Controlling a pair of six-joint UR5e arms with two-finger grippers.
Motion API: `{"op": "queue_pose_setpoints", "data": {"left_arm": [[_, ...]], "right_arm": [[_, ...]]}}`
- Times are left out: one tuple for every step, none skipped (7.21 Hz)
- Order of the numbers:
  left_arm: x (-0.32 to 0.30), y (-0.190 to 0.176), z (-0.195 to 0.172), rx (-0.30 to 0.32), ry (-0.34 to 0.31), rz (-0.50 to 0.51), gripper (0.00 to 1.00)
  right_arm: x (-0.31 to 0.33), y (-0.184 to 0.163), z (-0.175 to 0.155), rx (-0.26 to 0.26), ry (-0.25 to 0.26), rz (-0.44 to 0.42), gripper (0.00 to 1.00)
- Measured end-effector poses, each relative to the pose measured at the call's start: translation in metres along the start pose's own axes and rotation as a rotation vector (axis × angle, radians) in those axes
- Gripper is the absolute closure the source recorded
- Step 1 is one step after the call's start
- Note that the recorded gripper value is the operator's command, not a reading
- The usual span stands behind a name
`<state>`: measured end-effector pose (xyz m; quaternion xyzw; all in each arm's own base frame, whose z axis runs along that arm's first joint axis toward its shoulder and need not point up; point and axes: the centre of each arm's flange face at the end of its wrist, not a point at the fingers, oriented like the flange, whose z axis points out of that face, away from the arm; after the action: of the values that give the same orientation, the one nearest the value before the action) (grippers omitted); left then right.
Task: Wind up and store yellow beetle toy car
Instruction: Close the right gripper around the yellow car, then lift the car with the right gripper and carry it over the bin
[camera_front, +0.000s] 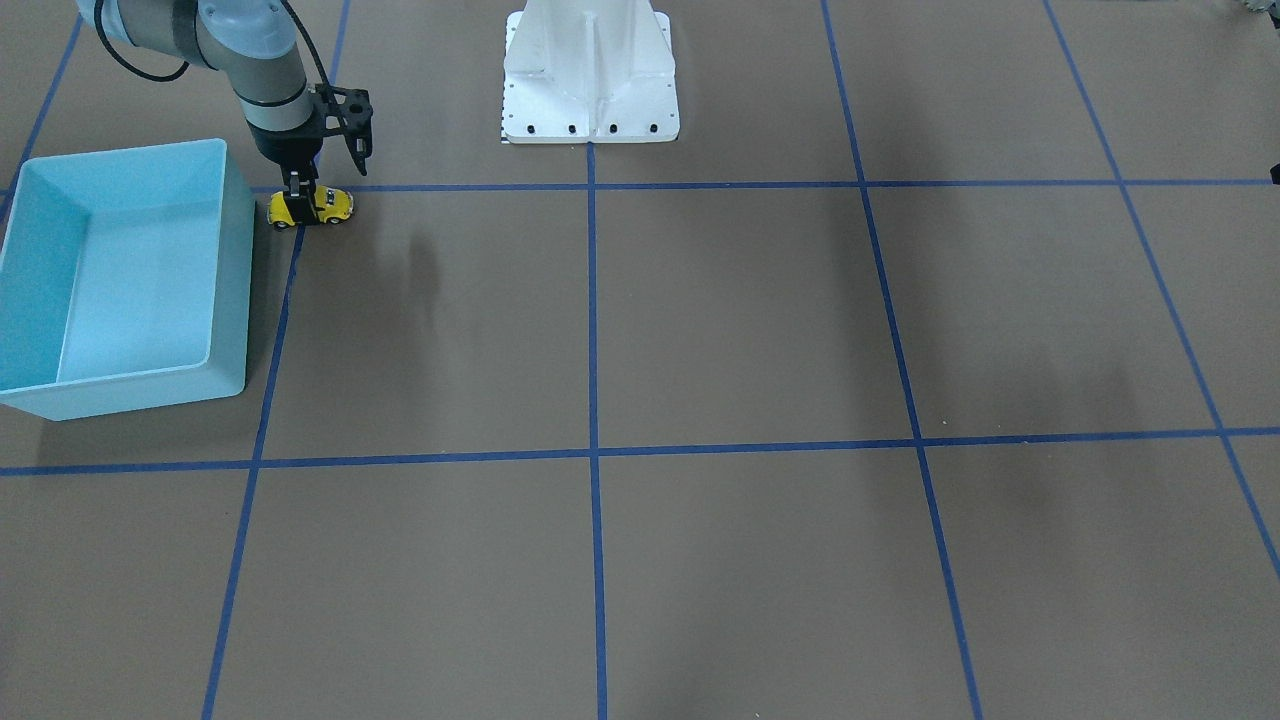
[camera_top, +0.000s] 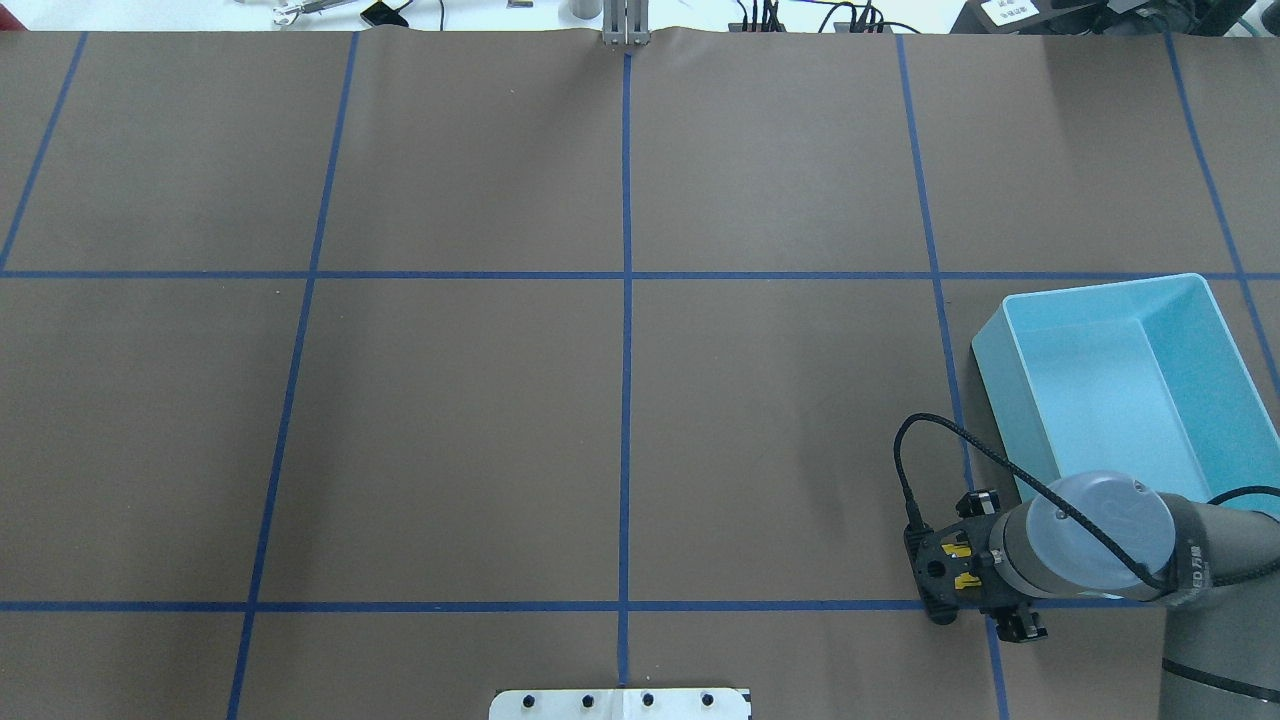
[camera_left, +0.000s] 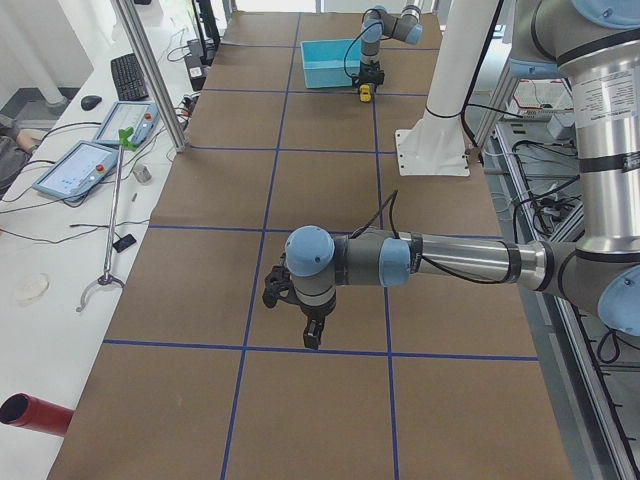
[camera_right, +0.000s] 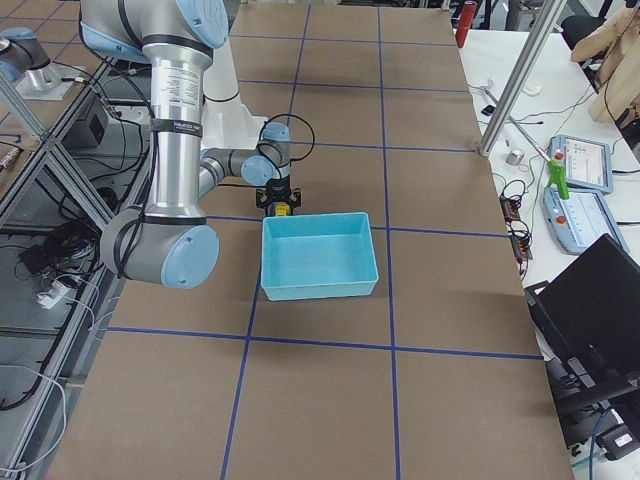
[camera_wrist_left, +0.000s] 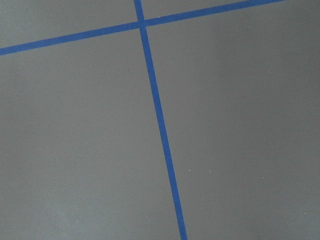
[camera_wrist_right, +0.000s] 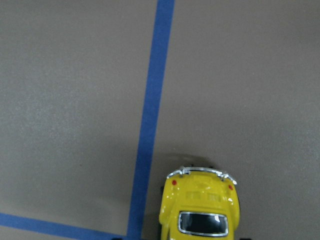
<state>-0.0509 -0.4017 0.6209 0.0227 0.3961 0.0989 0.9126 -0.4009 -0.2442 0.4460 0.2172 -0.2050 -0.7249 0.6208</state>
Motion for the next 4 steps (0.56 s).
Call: {"op": "queue_pose_setpoints", "data": {"left_arm": [[0.000,0.000,0.000,0.000,0.000,0.000,0.00],[0.000,0.000,0.000,0.001,0.000,0.000,0.00],[0.000,0.000,-0.001,0.002,0.000,-0.001,0.00],[-0.001,0.000,-0.002,0.004,-0.001,-0.003,0.00]], "right_arm": [[0.003,0.001,-0.007,0.010,0.004,0.007,1.00],[0.009,0.003,-0.020,0.035,-0.002,0.023,1.00],[0.017,0.003,-0.040,0.086,-0.026,0.047,1.00],[0.027,0.002,-0.063,0.131,-0.041,0.071,1.00]]}}
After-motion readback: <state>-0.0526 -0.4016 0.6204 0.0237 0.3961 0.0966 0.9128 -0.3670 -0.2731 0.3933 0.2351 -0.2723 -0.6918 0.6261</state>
